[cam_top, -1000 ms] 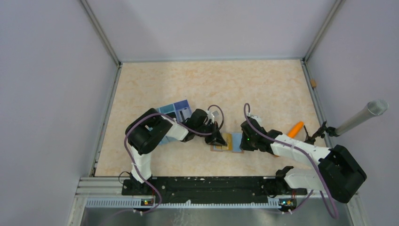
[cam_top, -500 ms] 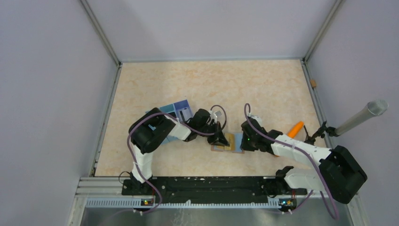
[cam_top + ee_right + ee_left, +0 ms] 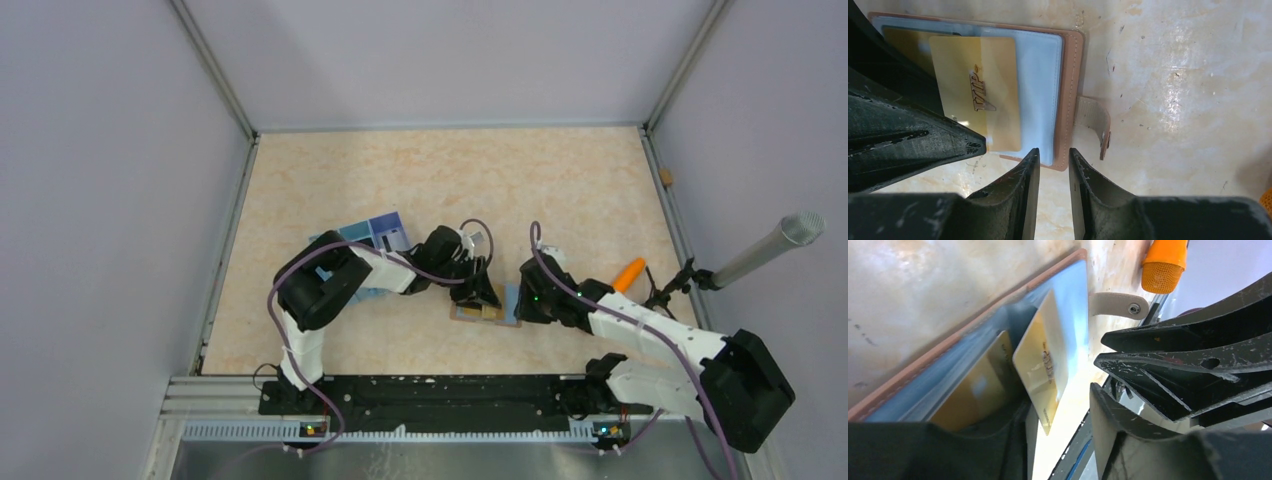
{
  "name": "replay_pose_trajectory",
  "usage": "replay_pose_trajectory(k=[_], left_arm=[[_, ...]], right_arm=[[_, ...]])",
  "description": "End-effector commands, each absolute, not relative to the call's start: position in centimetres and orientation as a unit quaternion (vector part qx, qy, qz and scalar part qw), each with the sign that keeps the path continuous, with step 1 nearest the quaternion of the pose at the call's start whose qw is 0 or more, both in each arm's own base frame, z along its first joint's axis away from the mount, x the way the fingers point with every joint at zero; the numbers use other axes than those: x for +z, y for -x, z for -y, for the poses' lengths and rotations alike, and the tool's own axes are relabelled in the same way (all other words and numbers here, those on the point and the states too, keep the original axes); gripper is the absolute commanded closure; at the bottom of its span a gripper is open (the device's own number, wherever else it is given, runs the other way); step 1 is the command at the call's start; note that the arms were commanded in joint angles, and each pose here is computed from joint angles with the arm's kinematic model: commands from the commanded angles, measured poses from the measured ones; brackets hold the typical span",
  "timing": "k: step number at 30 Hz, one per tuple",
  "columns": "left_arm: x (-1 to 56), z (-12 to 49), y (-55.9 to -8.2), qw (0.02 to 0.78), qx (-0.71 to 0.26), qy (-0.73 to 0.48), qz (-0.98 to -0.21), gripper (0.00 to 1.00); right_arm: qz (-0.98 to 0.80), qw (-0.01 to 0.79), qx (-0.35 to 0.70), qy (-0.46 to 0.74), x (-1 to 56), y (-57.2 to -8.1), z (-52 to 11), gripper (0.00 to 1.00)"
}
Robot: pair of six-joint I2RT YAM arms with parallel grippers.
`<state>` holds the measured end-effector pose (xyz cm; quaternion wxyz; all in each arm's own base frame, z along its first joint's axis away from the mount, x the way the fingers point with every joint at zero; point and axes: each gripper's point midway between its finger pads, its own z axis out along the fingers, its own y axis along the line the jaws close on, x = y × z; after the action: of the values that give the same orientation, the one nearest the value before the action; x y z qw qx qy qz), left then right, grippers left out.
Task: Put the credit cards into the card holder
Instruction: Insert the credit card into the card holder.
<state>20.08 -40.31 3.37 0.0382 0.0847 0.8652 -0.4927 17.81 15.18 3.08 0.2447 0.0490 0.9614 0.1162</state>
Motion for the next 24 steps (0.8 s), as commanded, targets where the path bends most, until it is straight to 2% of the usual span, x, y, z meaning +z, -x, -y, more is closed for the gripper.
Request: replay_pose_trajectory(k=[1, 6, 12, 15, 20, 24], left_arm=[[0.2, 37.4, -21.0, 0.071, -0.382, -0.089, -0.917, 0.49], [0.5, 36.2, -21.2, 0.078, -0.34, -0.1, -0.932, 0.38], [1.7, 35.6, -21.5, 0.091, -0.314, -0.118, -0.938, 0.3], [2.6, 35.9, -21.6, 0.097, -0.318, -0.128, -0.934, 0.29], [3.2, 35.9, -21.6, 0.101, -0.319, -0.133, -0.933, 0.28], [3.3, 35.8, -21.7, 0.102, -0.316, -0.135, -0.934, 0.27]], right_arm=[[-0.953, 0.27, 0.127, -0.053, 4.7, -18.4, -15.3, 0.72], [-0.952, 0.271, 0.131, -0.055, 4.7, -18.4, -15.4, 0.73], [-0.95, 0.277, 0.134, -0.057, 5.1, -18.5, -15.4, 0.73], [-0.949, 0.282, 0.125, -0.061, 5.3, -18.7, -15.1, 0.73], [-0.945, 0.296, 0.123, -0.062, 5.9, -19.3, -15.1, 0.65], [-0.942, 0.303, 0.134, -0.061, 6.1, -20.0, -15.8, 0.64]])
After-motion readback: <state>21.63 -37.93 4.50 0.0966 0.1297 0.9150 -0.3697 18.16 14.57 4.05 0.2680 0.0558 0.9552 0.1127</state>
